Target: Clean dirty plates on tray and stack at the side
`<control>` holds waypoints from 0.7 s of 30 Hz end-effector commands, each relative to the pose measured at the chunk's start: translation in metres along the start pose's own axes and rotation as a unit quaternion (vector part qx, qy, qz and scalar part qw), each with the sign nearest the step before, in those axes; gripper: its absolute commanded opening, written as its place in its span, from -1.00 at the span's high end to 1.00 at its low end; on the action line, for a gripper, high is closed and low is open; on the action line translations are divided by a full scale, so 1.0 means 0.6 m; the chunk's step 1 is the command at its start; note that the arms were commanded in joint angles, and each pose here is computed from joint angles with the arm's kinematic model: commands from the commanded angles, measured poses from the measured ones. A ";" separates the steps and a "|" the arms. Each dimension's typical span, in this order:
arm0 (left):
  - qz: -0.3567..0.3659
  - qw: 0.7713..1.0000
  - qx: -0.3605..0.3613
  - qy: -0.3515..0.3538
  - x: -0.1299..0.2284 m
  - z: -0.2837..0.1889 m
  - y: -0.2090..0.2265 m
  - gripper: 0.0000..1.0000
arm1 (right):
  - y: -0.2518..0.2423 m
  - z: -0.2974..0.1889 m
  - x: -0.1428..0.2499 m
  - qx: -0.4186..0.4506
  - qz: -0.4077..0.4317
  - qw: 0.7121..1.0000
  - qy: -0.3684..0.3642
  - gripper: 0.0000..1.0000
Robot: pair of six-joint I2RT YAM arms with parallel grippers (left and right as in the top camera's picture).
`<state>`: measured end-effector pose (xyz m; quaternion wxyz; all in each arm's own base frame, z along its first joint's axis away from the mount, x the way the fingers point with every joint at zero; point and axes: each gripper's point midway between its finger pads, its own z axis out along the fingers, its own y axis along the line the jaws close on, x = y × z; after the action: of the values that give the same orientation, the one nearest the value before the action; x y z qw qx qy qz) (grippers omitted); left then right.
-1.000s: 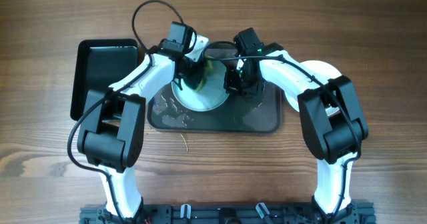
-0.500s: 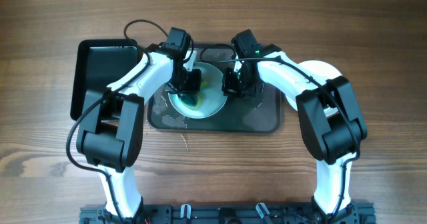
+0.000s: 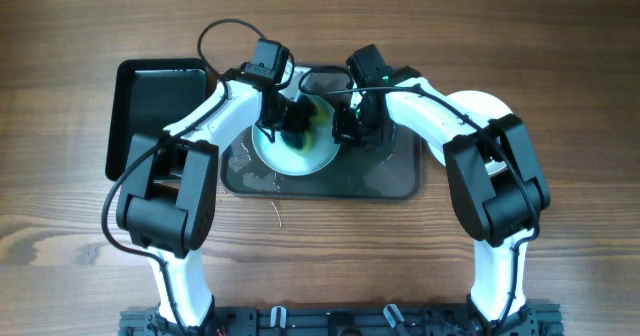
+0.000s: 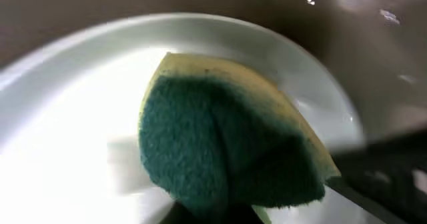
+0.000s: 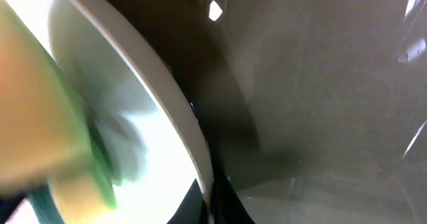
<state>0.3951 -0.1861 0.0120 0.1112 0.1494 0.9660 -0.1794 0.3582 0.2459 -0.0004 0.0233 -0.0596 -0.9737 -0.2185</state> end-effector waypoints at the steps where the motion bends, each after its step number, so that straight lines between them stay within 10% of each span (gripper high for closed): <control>1: -0.104 0.976 -0.190 -0.032 -0.006 -0.013 0.112 0.92 | -0.045 0.040 0.023 0.043 0.012 0.999 0.024 0.91; 7: -0.216 0.930 -0.293 -0.046 0.022 -0.042 0.167 0.92 | -0.043 0.041 0.025 0.039 0.003 0.999 0.028 0.91; 21: -0.250 0.922 -0.275 -0.106 -0.051 -0.202 0.131 0.92 | -0.040 0.041 0.026 0.033 -0.001 0.999 0.030 0.92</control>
<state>0.3986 -0.1009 0.0306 0.1131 -0.1048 0.9864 0.0576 0.3565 0.2515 -0.0002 0.0220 -0.0459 -0.9726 -0.2267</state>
